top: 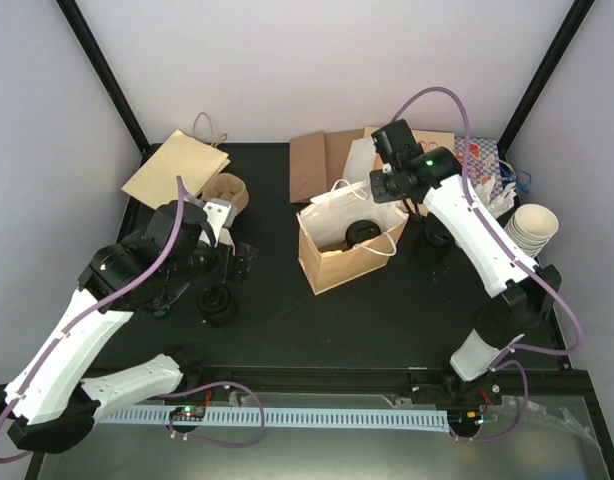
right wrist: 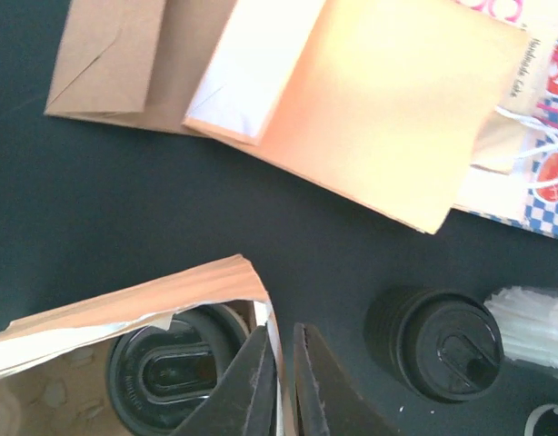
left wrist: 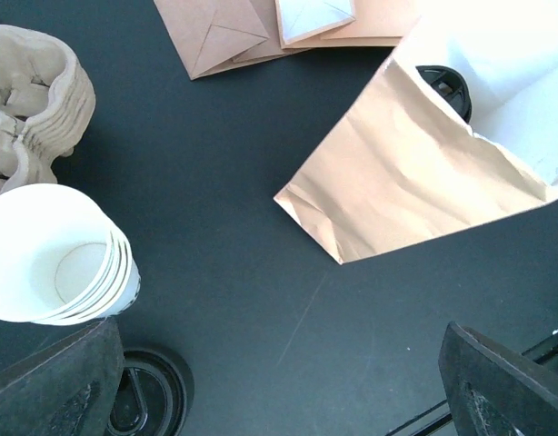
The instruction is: Pack the takeout coffee
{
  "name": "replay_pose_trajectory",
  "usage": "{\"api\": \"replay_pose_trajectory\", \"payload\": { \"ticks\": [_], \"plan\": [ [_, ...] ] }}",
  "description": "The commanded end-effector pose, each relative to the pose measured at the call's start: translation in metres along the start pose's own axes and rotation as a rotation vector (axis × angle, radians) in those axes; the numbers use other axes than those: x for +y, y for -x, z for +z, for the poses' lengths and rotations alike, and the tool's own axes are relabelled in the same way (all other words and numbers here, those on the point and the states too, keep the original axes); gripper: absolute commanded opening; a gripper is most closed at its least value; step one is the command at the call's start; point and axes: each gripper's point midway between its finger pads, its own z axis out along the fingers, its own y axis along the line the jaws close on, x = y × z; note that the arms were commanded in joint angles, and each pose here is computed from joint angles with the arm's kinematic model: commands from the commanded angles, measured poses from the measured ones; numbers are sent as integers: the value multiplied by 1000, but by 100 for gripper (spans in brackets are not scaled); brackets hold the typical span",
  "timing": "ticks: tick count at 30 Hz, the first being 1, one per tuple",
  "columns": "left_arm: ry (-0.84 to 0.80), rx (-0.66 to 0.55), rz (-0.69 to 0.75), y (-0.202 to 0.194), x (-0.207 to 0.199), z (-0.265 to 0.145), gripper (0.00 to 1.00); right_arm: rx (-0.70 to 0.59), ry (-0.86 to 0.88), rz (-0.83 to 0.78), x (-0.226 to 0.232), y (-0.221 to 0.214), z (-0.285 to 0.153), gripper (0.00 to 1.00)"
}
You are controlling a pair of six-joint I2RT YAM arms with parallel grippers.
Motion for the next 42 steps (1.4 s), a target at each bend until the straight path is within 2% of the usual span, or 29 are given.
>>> {"api": "replay_pose_trajectory", "payload": {
  "ticks": [1,3,6,10,13,21,25,33,38,42],
  "plan": [
    [-34,-20,7,7,-5,1,98,-33,-101,25,-32,14,-7,13],
    [-25,-14,4,5,-3,2,98,-47,-116,44,-41,18,-11,18],
    [-24,-13,-4,4,0,4,98,-68,-117,43,-44,22,-20,37],
    [-31,-20,-14,2,0,5,99,-85,-117,45,-47,24,-34,52],
    [-37,-22,-19,0,0,6,99,-104,-113,49,-50,23,-46,55],
    [-82,-21,-47,-11,-4,10,99,-229,-40,74,-53,18,-94,77],
    [-88,-13,-84,-22,-2,18,99,-289,16,88,-53,5,-113,98],
    [27,-50,-197,-37,24,26,99,-378,109,151,-53,-43,-124,100],
    [235,-21,-205,-36,62,25,99,-382,190,200,-45,-74,-114,100],
    [285,-27,-224,-30,79,27,99,-355,268,225,-33,-94,-102,100]
  ]
}}
